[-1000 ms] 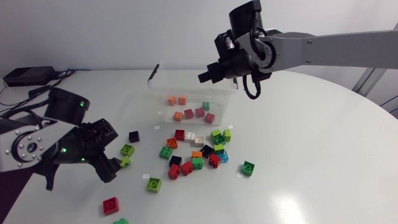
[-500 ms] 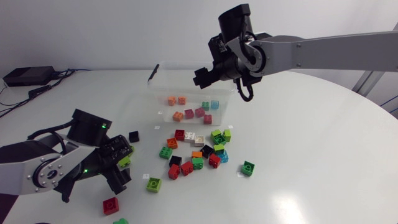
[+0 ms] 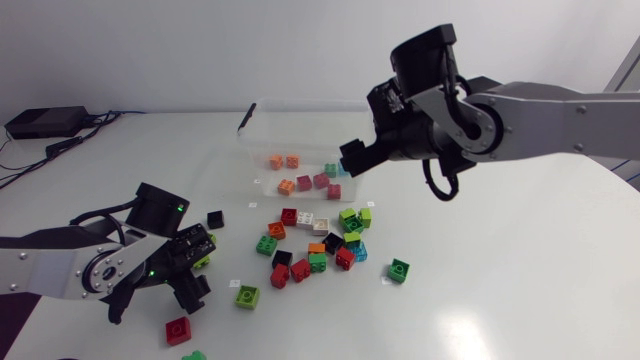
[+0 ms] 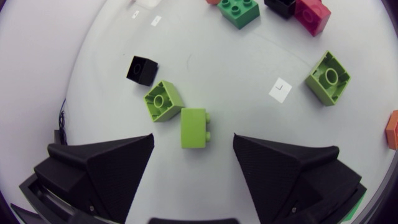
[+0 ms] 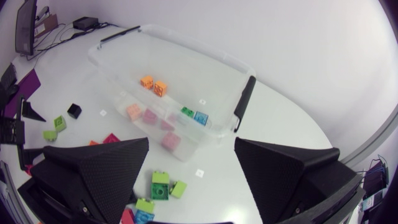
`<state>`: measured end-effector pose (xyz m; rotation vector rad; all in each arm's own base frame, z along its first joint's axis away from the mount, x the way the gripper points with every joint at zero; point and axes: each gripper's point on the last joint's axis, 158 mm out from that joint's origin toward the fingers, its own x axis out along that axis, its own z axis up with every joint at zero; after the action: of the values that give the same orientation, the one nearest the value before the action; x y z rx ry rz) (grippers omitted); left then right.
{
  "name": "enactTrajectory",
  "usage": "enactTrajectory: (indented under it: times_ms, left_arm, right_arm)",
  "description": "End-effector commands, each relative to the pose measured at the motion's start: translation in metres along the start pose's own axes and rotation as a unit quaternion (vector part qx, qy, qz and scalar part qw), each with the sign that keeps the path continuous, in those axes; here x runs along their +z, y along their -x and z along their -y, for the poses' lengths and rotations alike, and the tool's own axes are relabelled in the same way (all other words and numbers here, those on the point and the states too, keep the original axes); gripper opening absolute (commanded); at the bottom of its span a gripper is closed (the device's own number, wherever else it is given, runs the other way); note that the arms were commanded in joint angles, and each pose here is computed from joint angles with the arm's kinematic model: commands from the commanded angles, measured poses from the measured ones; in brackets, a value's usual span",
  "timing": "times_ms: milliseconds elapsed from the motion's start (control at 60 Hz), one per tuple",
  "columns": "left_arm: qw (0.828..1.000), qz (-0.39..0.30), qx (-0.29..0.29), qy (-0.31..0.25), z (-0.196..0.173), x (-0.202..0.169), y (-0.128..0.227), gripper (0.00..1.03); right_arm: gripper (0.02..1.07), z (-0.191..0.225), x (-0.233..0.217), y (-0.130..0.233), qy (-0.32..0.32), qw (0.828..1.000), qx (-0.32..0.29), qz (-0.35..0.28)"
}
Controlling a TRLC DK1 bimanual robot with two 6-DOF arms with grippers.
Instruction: Place the duplo bricks in the container
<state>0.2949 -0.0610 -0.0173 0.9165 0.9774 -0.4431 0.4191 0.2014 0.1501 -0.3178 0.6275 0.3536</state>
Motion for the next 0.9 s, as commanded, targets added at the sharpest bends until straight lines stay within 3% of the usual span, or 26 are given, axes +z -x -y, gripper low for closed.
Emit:
enactTrajectory:
  times_ms: [0,117,217,350,533,883]
  left_arm:
    - [1.000,-0.011,0.002,-0.004,-0.003,-0.006,-0.005,0.78]
    - [1.000,-0.008,0.006,-0.002,-0.007,-0.005,-0.008,0.72]
    - [1.000,-0.004,0.008,-0.002,-0.008,-0.002,-0.009,0.60]
    - [1.000,-0.007,-0.001,-0.007,-0.001,-0.002,-0.015,0.56]
    - [1.000,-0.004,-0.019,-0.010,0.007,0.001,-0.018,0.28]
    - [0.995,0.016,-0.097,0.019,0.008,0.012,0.013,0.26]
  right_arm:
    - [1.02,-0.001,-0.022,0.012,-0.003,1.000,-0.001,-0.015]
    - [1.02,-0.003,-0.051,0.024,0.002,0.999,0.001,-0.032]
    - [1.02,-0.003,-0.070,0.031,0.005,0.999,0.001,-0.043]
    - [1.02,-0.001,-0.092,0.041,0.008,0.998,-0.002,-0.055]
    - [0.99,-0.004,-0.124,0.055,0.023,0.996,0.009,-0.087]
    - [0.99,-0.028,-0.188,0.055,0.091,0.972,0.138,-0.166]
